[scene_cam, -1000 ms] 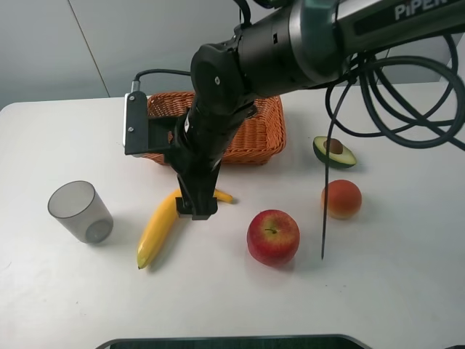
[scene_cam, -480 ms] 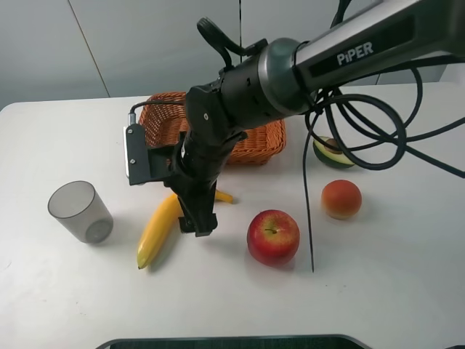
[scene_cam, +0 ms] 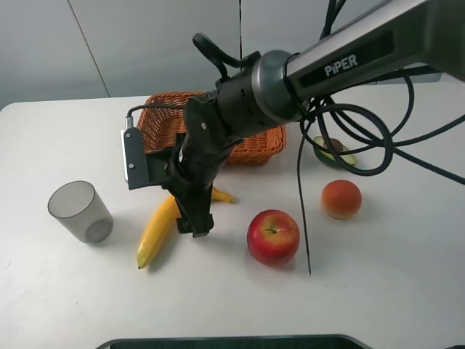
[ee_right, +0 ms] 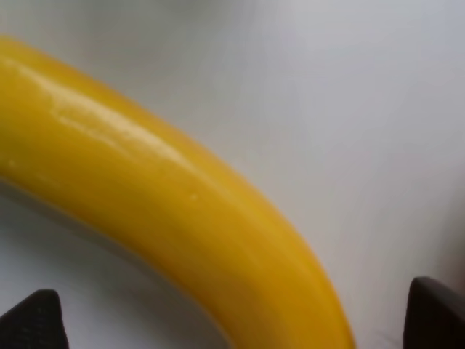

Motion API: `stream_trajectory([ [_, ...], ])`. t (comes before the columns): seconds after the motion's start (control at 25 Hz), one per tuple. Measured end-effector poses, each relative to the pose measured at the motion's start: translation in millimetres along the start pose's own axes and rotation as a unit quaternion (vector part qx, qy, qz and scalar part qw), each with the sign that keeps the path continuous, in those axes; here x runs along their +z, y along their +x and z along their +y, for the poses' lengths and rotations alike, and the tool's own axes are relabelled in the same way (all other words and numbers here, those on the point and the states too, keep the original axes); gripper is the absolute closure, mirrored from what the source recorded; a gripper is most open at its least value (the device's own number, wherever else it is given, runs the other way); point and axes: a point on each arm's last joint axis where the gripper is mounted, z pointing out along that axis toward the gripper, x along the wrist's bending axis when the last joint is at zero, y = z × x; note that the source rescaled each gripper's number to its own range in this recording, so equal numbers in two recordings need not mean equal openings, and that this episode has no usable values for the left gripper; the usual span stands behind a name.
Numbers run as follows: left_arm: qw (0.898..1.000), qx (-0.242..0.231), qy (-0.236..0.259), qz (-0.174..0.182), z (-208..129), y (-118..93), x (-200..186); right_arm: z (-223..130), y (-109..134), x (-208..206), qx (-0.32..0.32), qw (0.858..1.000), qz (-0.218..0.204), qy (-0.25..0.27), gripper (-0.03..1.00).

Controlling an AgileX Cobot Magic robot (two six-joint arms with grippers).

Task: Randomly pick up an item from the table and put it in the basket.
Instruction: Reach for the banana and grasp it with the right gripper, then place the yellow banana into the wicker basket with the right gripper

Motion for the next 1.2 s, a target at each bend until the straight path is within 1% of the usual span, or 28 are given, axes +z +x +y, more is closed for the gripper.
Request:
stream_trajectory([
  [0.24, 1.0, 0.0, 0.0, 0.0, 0.0, 0.0, 0.0, -1.9, 2.3, 7.3, 0.009, 1.0, 0.007, 0.002, -0.03],
  [0.28, 1.0, 0.0, 0.0, 0.0, 0.0, 0.0, 0.0, -1.9, 2.3, 7.3, 0.008, 1.0, 0.007, 0.001, -0.01],
  [0.32, 1.0, 0.0, 0.0, 0.0, 0.0, 0.0, 0.0, -1.9, 2.3, 7.3, 0.005, 1.0, 0.007, 0.001, 0.1],
  [0.4, 1.0, 0.0, 0.0, 0.0, 0.0, 0.0, 0.0, -2.3, 1.9, 7.2, 0.001, 1.0, 0.007, 0.001, 0.59],
  [0.44, 1.0, 0.0, 0.0, 0.0, 0.0, 0.0, 0.0, -2.9, 1.4, 7.2, 0.0, 1.0, 0.007, 0.001, 0.87],
  [0.48, 1.0, 0.0, 0.0, 0.0, 0.0, 0.0, 0.0, -3.1, 0.8, 6.9, 0.0, 1.0, 0.007, 0.001, 0.97],
  [0.52, 1.0, 0.0, 0.0, 0.0, 0.0, 0.0, 0.0, -3.2, 0.8, 6.9, -0.002, 1.0, 0.007, 0.001, 0.95],
  [1.2, 1.0, 0.0, 0.0, 0.0, 0.0, 0.0, 0.0, -8.0, -2.4, 6.4, -0.01, 1.0, 0.008, 0.004, 0.95],
])
